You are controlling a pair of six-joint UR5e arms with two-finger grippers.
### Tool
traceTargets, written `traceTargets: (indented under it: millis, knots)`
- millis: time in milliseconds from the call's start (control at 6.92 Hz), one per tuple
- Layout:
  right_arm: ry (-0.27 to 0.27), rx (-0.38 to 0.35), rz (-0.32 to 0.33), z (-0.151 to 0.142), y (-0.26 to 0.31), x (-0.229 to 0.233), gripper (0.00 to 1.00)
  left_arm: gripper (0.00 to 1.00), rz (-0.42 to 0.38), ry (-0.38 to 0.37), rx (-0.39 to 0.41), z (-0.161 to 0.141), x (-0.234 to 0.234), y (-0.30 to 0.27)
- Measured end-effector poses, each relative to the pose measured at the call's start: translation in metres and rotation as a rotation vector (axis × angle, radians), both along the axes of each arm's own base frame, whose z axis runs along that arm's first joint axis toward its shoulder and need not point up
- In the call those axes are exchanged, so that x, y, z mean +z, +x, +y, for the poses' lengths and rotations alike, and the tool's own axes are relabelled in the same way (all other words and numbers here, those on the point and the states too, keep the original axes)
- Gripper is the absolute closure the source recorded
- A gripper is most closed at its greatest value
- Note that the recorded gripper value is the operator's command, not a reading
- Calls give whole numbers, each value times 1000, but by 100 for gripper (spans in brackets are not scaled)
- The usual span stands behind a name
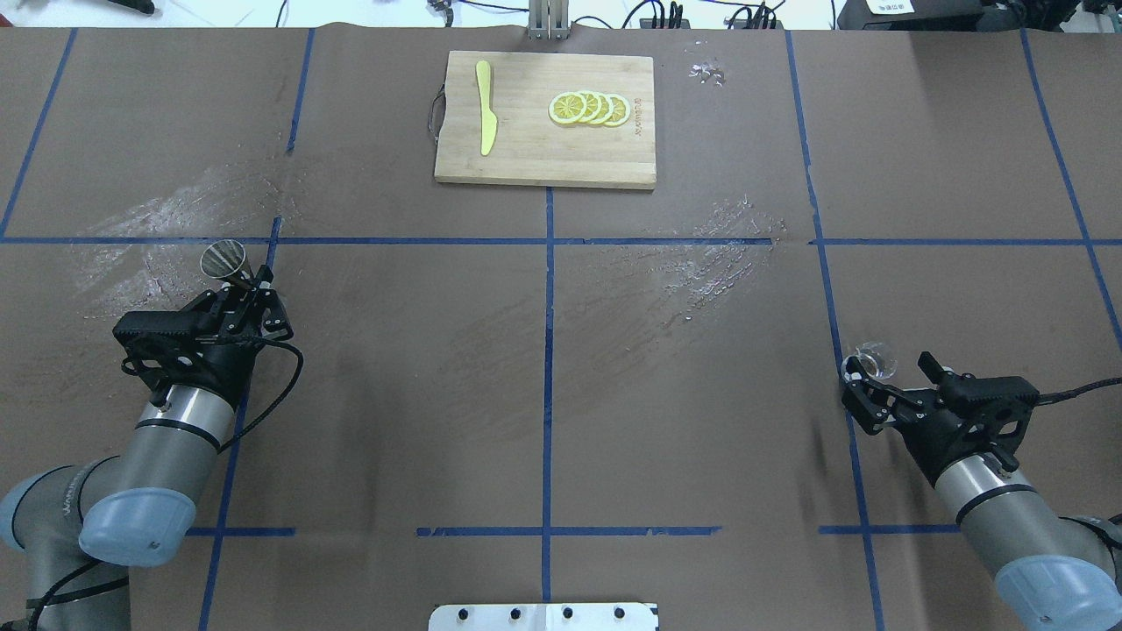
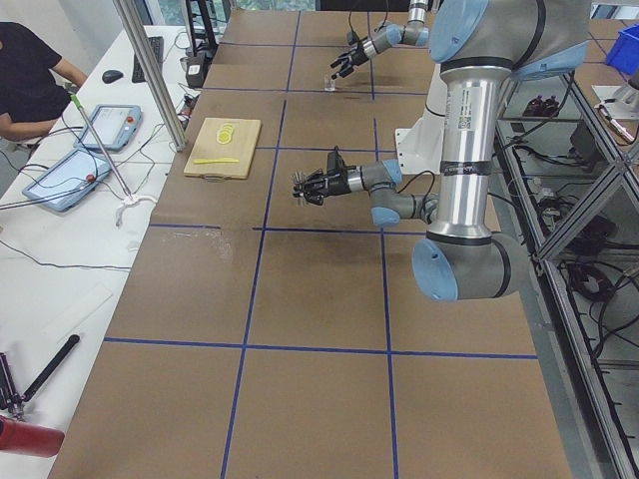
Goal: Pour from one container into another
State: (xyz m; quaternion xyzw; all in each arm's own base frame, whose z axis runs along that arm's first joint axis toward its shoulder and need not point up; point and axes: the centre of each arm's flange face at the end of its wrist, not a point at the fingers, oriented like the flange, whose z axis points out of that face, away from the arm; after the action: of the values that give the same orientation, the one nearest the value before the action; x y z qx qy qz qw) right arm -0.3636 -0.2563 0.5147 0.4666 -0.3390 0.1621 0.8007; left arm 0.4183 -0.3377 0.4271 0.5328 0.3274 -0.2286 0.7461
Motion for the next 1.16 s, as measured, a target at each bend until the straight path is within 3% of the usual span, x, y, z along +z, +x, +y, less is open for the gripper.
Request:
traceTargets:
  millis: [578, 1156]
  knots:
    - [28, 26, 54, 2, -23, 26, 3, 100, -4, 0, -1, -1, 1, 4]
    - [39, 36, 77, 0, -38, 39, 15, 100, -28, -7, -1, -2, 14, 10]
